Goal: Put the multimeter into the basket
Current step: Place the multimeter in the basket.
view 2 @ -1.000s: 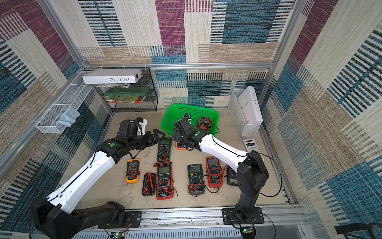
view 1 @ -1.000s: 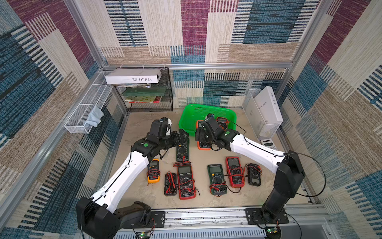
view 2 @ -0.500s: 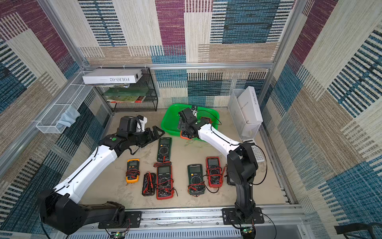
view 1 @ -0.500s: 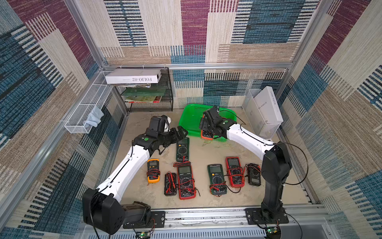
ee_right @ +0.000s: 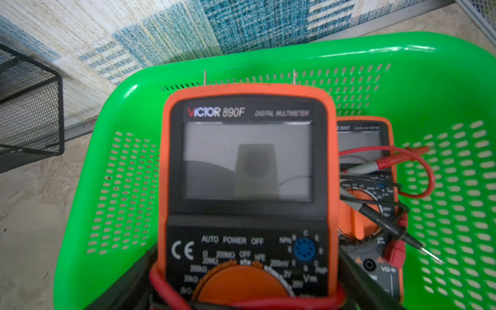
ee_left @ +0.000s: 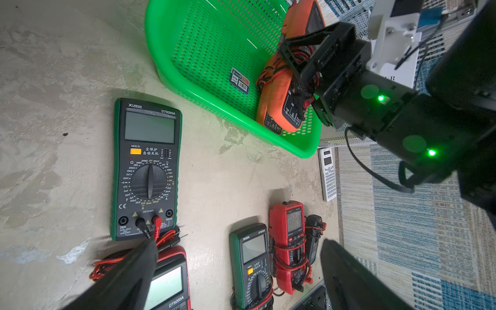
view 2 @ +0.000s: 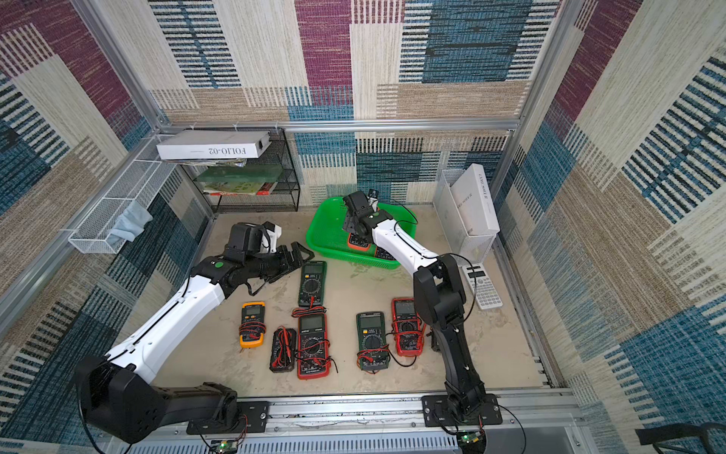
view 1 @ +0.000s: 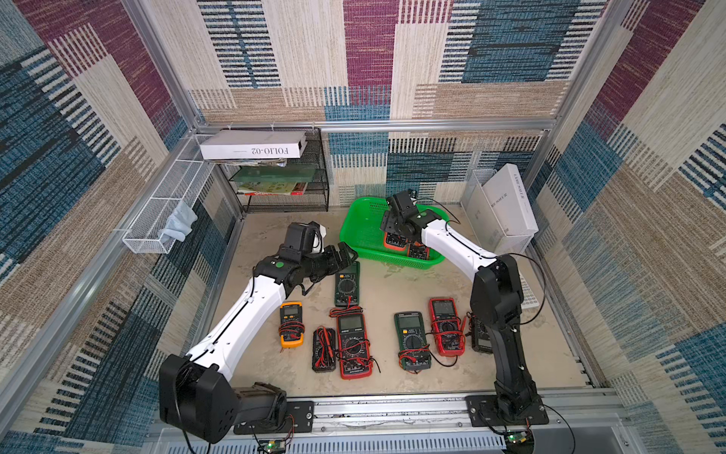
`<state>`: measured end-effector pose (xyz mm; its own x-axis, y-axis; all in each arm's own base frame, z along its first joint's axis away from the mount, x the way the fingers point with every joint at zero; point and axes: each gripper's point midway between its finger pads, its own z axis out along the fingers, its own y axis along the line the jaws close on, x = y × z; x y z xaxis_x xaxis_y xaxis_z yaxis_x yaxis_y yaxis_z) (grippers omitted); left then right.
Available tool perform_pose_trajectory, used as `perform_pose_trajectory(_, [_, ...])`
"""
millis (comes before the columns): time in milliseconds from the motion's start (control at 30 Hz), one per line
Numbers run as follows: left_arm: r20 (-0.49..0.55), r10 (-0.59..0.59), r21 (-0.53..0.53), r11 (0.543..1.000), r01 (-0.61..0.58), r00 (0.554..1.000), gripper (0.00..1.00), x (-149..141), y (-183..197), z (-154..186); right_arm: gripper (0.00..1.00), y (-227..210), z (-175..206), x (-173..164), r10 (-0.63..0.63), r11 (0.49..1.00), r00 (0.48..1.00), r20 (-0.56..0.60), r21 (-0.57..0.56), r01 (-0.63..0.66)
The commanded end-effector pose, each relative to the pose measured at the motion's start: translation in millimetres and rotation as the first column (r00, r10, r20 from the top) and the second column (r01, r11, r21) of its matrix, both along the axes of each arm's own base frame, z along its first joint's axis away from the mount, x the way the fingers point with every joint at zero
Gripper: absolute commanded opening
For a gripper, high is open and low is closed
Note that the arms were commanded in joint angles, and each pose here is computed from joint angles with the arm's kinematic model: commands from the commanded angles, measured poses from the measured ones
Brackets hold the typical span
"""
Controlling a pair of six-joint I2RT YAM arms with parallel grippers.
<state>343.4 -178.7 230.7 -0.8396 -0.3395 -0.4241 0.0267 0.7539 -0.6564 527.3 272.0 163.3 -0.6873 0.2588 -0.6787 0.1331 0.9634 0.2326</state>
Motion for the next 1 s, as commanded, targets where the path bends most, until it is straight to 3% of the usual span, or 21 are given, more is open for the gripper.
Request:
perform_pose_trajectory(0, [0.028,-0.024,-0.009,1.0,0.024,0.999,1.0,0.5,-2.9,5.1,0.72,1.8,-4.9,8.1,0.003,1.0,1.0,-0.005,-0.023,-0.003])
perform_pose_trajectory(333, [0.027,-0.024,-0.01,1.0,0.024,0.999,1.0,-0.9,-1.8,4.9,0.72,-1.9,-43.4,20.1,0.001,0.997,0.998,-0.071,-0.076,-0.006])
perform_pose_trajectory(967, [0.021,-0.016,-0.019,1.0,0.017,1.0,1.0,-7.7,0.2,1.5,0.73,-6.5,-83.8,-2.9,0.026,0.991,0.987,-0.159,-0.122,-0.046])
